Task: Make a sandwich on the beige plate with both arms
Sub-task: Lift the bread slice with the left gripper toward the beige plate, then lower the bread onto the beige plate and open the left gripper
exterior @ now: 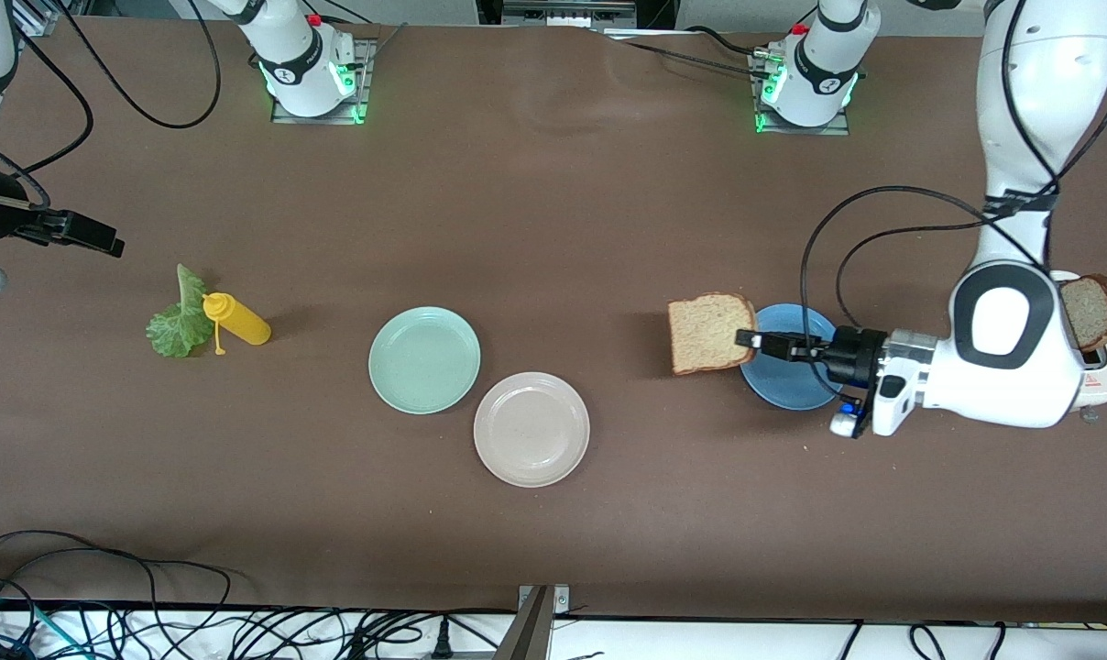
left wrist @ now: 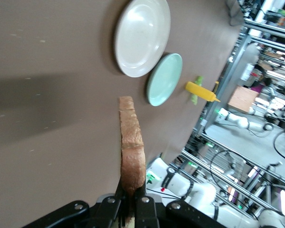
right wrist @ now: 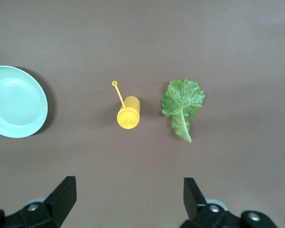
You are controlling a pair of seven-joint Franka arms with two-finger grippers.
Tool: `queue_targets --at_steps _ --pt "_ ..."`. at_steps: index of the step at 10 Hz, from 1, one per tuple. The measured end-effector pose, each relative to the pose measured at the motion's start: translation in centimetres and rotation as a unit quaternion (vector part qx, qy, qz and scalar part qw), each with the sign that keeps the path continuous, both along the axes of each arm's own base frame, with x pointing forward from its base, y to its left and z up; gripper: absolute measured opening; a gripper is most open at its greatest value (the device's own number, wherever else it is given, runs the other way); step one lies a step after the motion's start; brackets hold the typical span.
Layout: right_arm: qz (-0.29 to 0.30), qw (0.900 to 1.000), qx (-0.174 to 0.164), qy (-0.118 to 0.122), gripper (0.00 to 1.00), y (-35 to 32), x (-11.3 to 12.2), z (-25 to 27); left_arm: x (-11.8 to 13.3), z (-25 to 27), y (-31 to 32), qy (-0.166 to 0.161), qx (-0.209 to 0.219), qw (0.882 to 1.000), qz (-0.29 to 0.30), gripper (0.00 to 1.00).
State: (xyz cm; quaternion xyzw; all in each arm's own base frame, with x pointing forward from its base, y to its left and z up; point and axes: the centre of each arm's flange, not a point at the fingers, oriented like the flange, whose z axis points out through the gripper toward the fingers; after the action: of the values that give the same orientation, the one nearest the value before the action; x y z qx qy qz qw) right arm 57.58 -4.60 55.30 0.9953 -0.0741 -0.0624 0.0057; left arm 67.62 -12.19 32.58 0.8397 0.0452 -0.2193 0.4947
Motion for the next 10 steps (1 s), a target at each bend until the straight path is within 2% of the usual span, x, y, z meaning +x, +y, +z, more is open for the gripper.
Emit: queue_targets --at_steps 1,3,5,10 --pt "0.0 1.0 0.0 0.0 1.0 0.0 0.0 0.0 0.0 -0.9 -2.6 -0.004 -0.025 1.0 0.0 0.09" --pt "0.0 1.0 0.0 0.0 1.0 0.0 0.0 0.0 0.4 -2.6 -7.8 -0.022 -0.042 0.998 0.027 0.09" --pt "0.0 1.0 0.0 0.0 1.0 0.0 0.0 0.0 0.7 -5.4 -11.4 -0.044 -0.05 0.996 0.061 0.09" --pt "0.0 1.0 0.0 0.0 1.0 0.0 0.0 0.0 2.4 -9.6 -16.8 -0.072 -0.055 0.986 0.141 0.09"
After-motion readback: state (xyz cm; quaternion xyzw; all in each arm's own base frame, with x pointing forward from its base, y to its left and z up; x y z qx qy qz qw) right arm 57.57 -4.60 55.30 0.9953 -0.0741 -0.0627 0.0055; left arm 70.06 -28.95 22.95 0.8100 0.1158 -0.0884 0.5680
